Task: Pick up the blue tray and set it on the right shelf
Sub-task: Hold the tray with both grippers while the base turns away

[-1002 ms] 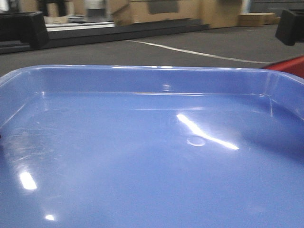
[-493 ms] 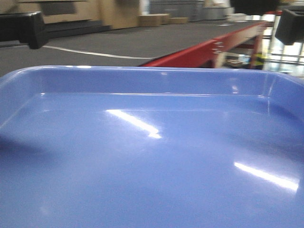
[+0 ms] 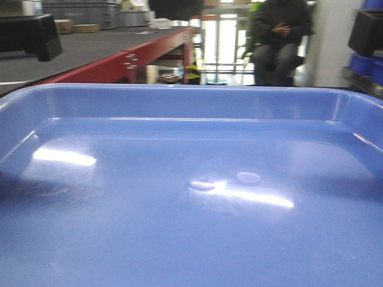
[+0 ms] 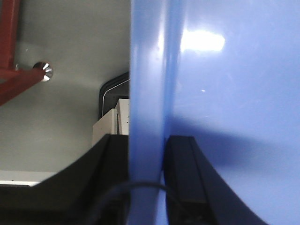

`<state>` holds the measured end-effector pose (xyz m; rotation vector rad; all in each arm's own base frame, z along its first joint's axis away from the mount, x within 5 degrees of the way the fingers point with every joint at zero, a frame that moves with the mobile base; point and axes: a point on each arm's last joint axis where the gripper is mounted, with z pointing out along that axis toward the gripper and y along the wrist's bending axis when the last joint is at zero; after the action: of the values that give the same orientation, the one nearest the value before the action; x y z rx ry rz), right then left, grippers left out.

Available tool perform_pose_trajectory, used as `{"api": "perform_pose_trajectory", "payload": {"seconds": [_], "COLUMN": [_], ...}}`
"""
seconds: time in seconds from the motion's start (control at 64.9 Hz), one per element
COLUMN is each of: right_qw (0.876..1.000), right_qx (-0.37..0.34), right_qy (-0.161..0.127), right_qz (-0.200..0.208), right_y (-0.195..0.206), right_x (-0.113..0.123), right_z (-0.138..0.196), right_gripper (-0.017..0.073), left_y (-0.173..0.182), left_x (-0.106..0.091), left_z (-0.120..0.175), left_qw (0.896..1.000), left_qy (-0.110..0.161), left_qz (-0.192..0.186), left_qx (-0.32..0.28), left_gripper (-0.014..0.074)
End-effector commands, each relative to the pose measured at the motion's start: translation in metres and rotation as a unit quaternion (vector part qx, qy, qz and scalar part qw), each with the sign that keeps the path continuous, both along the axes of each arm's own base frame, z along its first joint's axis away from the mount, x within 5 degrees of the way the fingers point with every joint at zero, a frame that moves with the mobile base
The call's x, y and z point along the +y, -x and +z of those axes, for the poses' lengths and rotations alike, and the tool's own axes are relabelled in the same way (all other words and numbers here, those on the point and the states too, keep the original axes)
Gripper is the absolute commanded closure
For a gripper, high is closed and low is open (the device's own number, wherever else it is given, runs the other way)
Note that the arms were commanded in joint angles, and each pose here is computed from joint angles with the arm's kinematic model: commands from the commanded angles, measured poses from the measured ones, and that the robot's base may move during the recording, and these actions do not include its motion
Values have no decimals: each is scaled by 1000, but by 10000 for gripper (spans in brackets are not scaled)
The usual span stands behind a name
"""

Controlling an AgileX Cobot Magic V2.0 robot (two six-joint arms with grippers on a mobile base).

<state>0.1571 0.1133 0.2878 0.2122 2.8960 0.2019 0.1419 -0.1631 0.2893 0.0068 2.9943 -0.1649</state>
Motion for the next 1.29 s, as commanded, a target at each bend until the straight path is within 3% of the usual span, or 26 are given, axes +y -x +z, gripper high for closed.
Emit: {"api": "perform_pose_trajectory", "payload": {"seconds": [0.0,0.247,1.279], "right_qw": [999,999,999], "right_qx": [-36,-36,-36], "right_qy": [-15,-15,-15], "right_qz": [-3,-3,-3], "right_y": [-2,-2,-2], "right_x": [-1,-1,-1], "right_z": [12,12,12], "right_gripper": [295,295,295], "left_y": [7,11,11], "left_x": [5,9,9], "left_z": [9,9,9], "left_qw": [1000,999,999], "left_qy": [-7,-31,-30], "left_qz": [3,4,4], "left_qx": [11,30,31], "left_gripper": [521,521,521]}}
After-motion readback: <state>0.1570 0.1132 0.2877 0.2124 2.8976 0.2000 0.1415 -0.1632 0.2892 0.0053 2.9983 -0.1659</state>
